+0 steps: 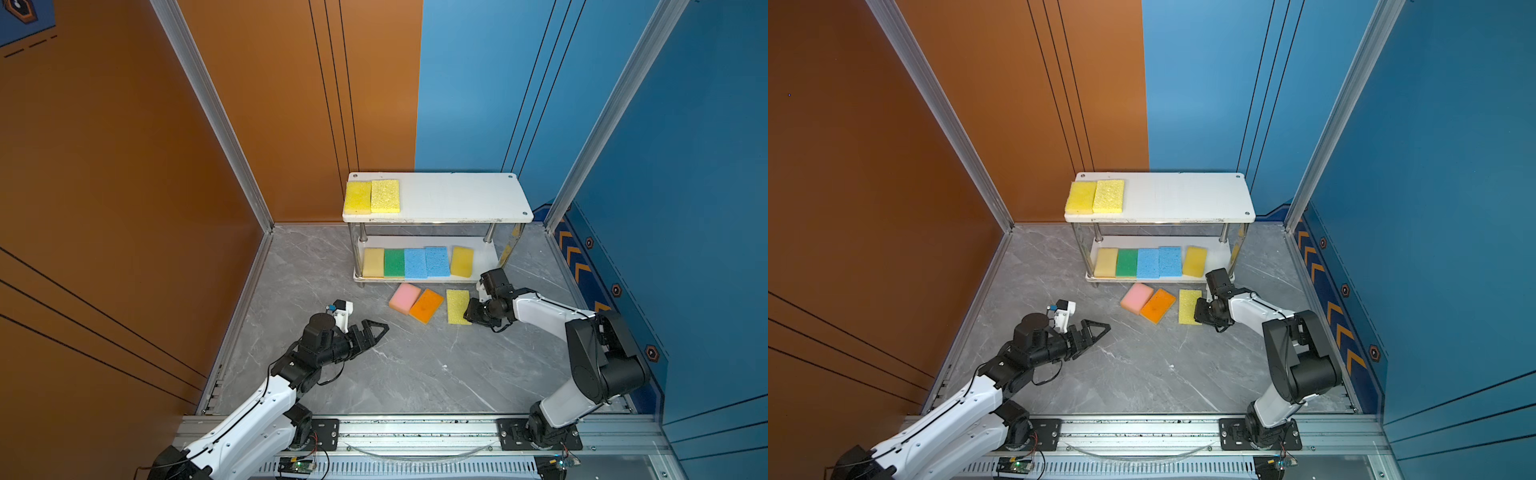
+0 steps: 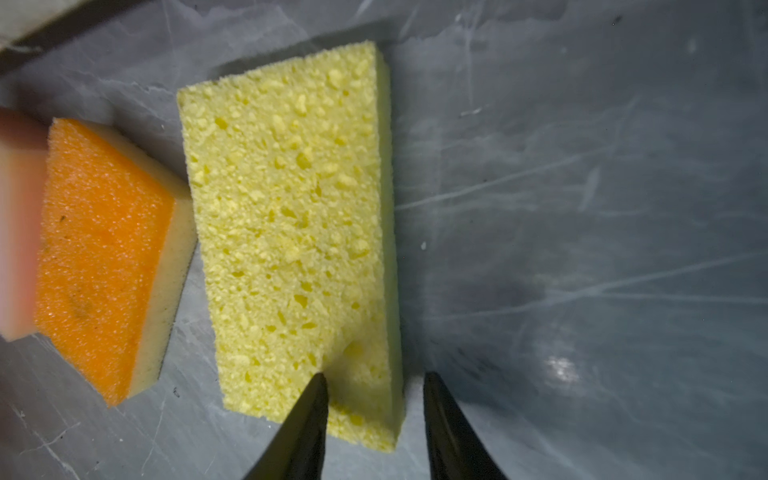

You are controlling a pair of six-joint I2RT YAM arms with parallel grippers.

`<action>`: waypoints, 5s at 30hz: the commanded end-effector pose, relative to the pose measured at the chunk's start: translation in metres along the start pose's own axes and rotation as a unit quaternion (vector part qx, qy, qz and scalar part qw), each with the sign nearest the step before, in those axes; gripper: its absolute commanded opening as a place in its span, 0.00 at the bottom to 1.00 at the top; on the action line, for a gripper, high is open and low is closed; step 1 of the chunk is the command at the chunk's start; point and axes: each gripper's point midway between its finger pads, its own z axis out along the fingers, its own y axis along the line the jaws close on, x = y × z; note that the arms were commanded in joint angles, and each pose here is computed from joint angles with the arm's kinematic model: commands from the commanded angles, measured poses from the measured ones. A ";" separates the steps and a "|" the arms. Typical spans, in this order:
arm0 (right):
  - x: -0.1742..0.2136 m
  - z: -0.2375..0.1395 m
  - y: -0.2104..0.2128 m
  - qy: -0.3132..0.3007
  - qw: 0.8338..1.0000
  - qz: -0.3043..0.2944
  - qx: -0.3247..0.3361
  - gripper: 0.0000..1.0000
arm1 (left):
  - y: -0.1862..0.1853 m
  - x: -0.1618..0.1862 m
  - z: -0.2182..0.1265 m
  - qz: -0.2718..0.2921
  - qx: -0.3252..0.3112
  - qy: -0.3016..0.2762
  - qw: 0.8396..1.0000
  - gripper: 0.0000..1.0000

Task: Place and organize the cleaning sponges onto the shelf
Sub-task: 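Close the right gripper on the pale yellow sponge on the table, then lift the pale yellow sponge with the right gripper toward the left gripper, then close the left gripper on the sponge held by the right gripper, then carry the sponge to the shelf top with the right gripper while the left withdraws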

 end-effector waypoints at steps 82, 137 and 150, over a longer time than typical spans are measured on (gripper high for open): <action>0.127 -0.173 0.234 0.018 0.917 -0.192 -0.350 0.46 | -0.093 -0.010 -0.013 0.037 0.168 -0.021 0.985 0.00; 0.126 -0.159 0.235 0.043 0.914 -0.160 -0.370 0.09 | -0.104 -0.022 -0.024 0.023 0.188 -0.023 0.982 0.00; 0.112 -0.194 0.223 -0.006 0.925 -0.189 -0.329 0.00 | -0.101 -0.032 -0.039 0.015 0.195 -0.036 0.980 0.68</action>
